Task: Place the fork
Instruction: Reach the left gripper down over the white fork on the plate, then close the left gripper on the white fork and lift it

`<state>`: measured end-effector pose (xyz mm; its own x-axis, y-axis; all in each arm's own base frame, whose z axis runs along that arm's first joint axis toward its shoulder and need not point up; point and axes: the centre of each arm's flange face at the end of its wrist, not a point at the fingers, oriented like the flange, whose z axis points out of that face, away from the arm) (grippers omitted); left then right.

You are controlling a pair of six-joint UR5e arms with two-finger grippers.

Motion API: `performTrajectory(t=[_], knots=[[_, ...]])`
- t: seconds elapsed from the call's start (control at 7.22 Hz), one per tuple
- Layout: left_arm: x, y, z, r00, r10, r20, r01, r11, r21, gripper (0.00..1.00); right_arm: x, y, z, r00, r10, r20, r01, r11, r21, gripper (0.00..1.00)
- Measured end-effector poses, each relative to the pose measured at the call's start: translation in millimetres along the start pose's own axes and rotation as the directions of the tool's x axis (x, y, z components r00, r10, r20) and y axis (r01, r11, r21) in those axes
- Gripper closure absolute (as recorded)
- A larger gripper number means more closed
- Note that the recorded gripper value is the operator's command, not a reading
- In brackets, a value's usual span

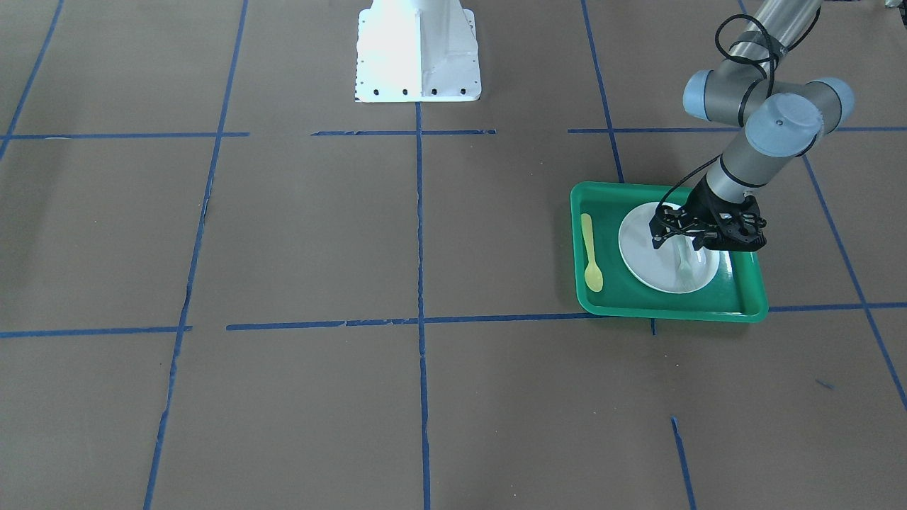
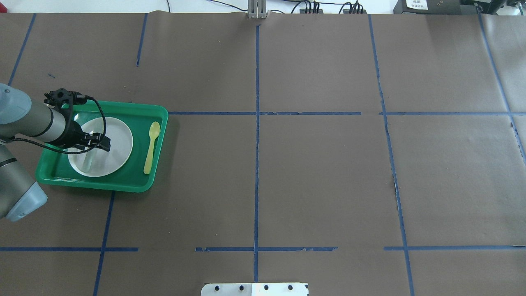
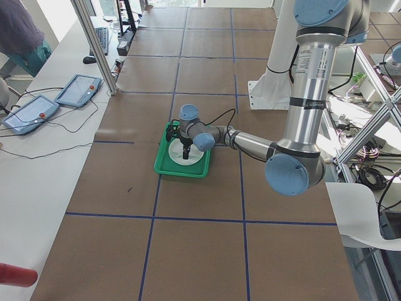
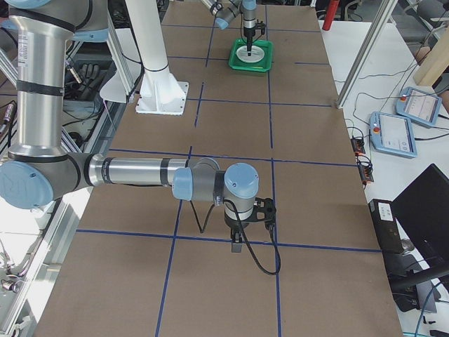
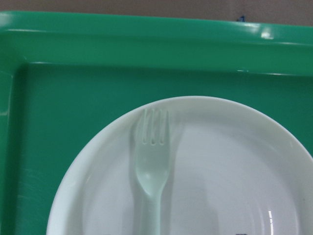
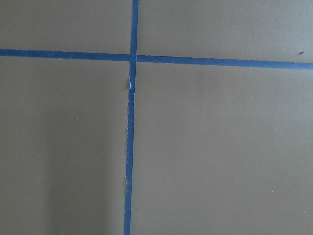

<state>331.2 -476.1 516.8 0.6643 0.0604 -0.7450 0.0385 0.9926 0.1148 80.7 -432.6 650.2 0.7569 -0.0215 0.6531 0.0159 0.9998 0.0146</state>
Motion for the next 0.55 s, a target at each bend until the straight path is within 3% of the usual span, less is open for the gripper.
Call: performTrajectory(t=[0.14, 0.42, 0.55], knots=[[-1.7, 0.1, 2.3, 1.000, 0.001, 0.003, -0.001, 1.000, -0.003, 0.48, 0.1, 0.0, 0.1, 1.000, 0.000, 0.000, 0.000, 1.000, 0.000, 0.00], [-1.9, 0.1, 2.7, 1.000, 0.005, 0.003, -0.005, 1.000, -0.003, 0.88, 0.0, 0.0, 0.0, 1.000, 0.001, 0.000, -0.001, 1.000, 0.000, 0.00], [-1.2, 0.2, 1.0, 1.000, 0.006, 0.001, -0.006, 1.000, -0.001, 1.00, -0.1, 0.0, -0.1, 1.000, 0.000, 0.000, 0.000, 1.000, 0.000, 0.00]])
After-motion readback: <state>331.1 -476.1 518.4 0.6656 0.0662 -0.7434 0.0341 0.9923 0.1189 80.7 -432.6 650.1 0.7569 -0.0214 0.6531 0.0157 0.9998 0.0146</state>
